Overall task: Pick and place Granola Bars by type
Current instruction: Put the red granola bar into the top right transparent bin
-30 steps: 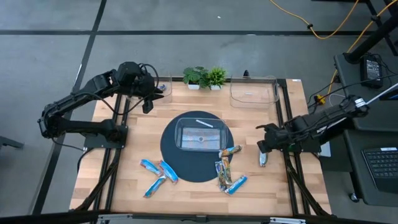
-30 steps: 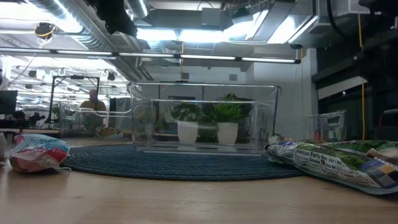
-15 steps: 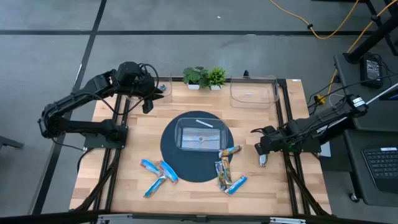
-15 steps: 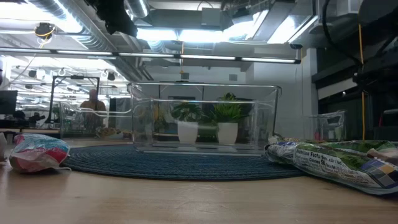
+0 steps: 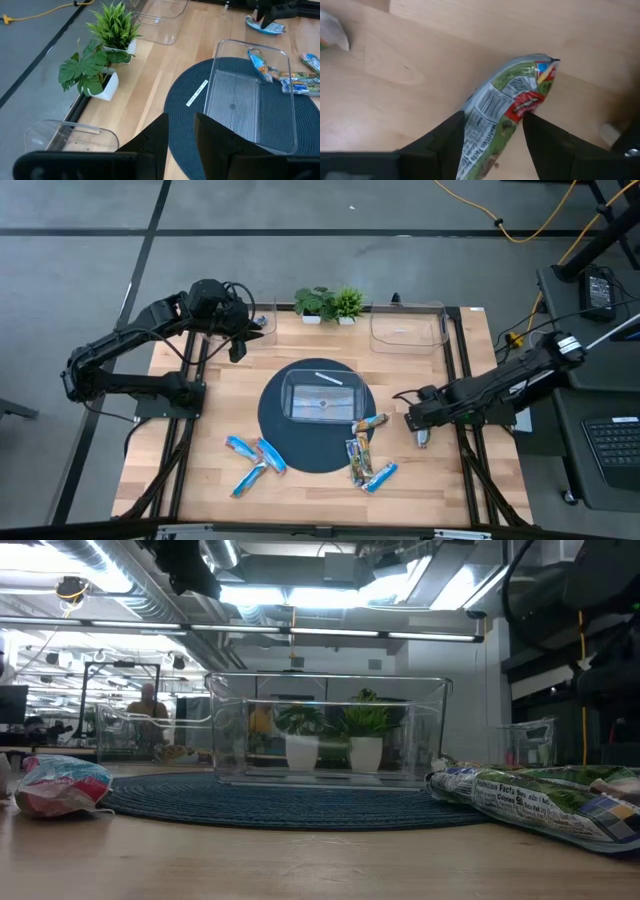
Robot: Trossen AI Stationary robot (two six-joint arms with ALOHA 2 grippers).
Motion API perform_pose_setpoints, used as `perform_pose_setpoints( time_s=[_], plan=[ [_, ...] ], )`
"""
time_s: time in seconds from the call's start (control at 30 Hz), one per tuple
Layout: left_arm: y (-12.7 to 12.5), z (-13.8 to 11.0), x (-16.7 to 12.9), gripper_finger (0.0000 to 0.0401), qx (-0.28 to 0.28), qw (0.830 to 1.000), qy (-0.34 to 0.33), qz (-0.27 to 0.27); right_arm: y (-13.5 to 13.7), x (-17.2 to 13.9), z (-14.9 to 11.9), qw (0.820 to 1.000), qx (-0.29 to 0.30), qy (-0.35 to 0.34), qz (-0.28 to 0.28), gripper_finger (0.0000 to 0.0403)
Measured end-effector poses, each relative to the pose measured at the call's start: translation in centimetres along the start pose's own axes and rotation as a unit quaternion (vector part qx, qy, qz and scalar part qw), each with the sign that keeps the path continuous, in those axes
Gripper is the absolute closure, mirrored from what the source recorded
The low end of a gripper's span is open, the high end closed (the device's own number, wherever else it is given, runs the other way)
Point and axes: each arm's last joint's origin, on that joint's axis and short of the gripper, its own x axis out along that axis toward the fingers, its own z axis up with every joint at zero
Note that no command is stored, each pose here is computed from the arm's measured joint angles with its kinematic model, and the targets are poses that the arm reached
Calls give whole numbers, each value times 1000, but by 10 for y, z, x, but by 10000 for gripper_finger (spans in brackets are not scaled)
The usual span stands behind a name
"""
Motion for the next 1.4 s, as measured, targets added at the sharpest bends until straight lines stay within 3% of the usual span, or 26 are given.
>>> perform_pose_setpoints(
  time_s=[0.33,0.63,0.83,1.1,1.4],
  plan=[
    [1,3,0,315,6,1000,-17,3,5,7,0,1000,-1,-1,-8,214],
    [1,4,0,315,7,1000,-18,3,7,7,0,1000,-4,0,-1,312],
    [1,4,0,315,7,1000,-18,3,13,3,-1,998,-34,15,40,364],
    [1,4,4,315,5,1000,-11,2,31,-43,-1,988,-94,-58,105,372],
    [3,4,12,315,3,1000,1,0,38,-103,0,969,-162,-152,103,379]
  ],
)
